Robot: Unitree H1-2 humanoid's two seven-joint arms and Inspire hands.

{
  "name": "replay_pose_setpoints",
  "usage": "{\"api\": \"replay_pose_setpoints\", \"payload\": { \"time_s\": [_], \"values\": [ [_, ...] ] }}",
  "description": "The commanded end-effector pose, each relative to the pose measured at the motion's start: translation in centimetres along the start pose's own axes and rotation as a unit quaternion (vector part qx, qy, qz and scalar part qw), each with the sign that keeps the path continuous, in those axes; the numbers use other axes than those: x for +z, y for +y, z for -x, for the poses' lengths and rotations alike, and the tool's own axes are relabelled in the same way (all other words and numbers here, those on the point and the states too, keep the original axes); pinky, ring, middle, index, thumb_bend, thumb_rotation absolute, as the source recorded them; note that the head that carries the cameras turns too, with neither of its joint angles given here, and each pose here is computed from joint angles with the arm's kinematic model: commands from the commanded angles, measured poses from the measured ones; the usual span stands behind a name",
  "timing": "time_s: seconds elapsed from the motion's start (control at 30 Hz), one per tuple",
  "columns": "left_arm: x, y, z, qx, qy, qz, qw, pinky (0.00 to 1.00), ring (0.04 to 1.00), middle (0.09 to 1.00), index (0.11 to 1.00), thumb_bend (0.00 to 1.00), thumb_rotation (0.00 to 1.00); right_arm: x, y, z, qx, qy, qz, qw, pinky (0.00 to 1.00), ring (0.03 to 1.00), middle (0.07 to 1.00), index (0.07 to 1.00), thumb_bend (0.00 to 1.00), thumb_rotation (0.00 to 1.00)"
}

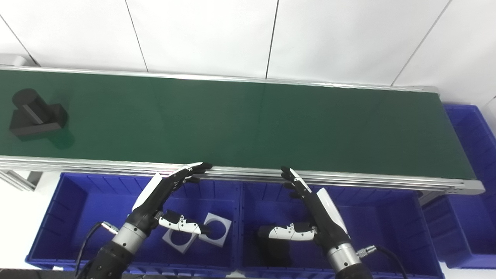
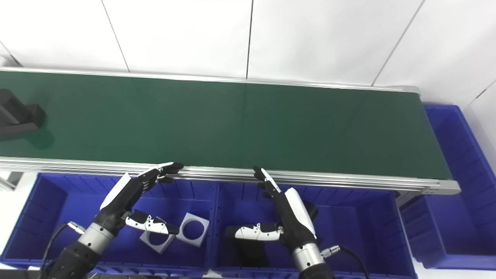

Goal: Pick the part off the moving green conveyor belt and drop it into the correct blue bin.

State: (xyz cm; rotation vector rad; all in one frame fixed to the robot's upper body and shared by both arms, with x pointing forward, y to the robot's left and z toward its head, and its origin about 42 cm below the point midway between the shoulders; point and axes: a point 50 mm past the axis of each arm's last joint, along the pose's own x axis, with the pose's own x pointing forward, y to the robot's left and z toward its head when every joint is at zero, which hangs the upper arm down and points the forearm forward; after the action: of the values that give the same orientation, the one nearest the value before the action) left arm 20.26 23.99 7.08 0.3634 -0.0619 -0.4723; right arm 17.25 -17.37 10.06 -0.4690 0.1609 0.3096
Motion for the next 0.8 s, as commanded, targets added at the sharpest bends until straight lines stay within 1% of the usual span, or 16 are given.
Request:
{"api": "replay_pose_setpoints", "payload": {
  "time_s": [0.0, 0.1, 0.2, 0.4, 0.53, 0.7, 0.77],
  "values": [
    [1.2, 0.8, 0.5, -0.005, -0.012, -0.011, 1.000, 0.80, 0.880, 0.909, 0.842, 0.94, 0.07, 0.8, 0.0, -0.1, -0.012, -0.023, -0.001, 1.000, 0.82, 0.875, 0.920, 0.951, 0.86, 0.31],
    [1.6, 0.9, 1.2, -0.011, -0.004, -0.014, 1.000, 0.80, 0.891, 0.926, 0.857, 0.94, 0.10, 0.8, 0.2, 0.0, -0.012, -0.023, 0.000, 1.000, 0.81, 0.870, 0.918, 0.951, 0.86, 0.31],
    [1.5, 0.6, 1.8, -0.015, -0.004, -0.019, 1.000, 0.79, 0.890, 0.928, 0.865, 0.95, 0.12, 0.6, 0.2, 0.1, -0.012, -0.022, 0.001, 1.000, 0.80, 0.869, 0.917, 0.951, 0.85, 0.31],
    [0.8, -1.2, 1.1, -0.010, 0.002, -0.019, 1.000, 0.77, 0.865, 0.906, 0.852, 0.95, 0.15, -0.6, -0.2, 0.6, -0.012, -0.029, 0.002, 1.000, 0.81, 0.870, 0.915, 0.945, 0.85, 0.29],
    [0.2, -2.6, 0.6, -0.004, 0.000, -0.020, 1.000, 0.78, 0.847, 0.888, 0.844, 0.94, 0.11, -1.4, -0.9, 1.2, -0.008, -0.028, -0.002, 1.000, 0.82, 0.880, 0.925, 0.956, 0.83, 0.24],
    [-0.4, -4.4, 0.2, 0.001, 0.002, -0.027, 1.000, 0.79, 0.842, 0.877, 0.836, 0.95, 0.10, -2.8, -1.7, 1.7, -0.010, -0.027, -0.001, 1.000, 0.82, 0.881, 0.926, 0.959, 0.83, 0.14],
    [-0.6, -5.1, 0.1, 0.002, 0.001, -0.029, 1.000, 0.79, 0.841, 0.875, 0.835, 0.95, 0.10, -3.3, -2.0, 1.9, -0.006, -0.023, 0.001, 1.000, 0.84, 0.891, 0.934, 0.963, 0.83, 0.11]
  ]
}}
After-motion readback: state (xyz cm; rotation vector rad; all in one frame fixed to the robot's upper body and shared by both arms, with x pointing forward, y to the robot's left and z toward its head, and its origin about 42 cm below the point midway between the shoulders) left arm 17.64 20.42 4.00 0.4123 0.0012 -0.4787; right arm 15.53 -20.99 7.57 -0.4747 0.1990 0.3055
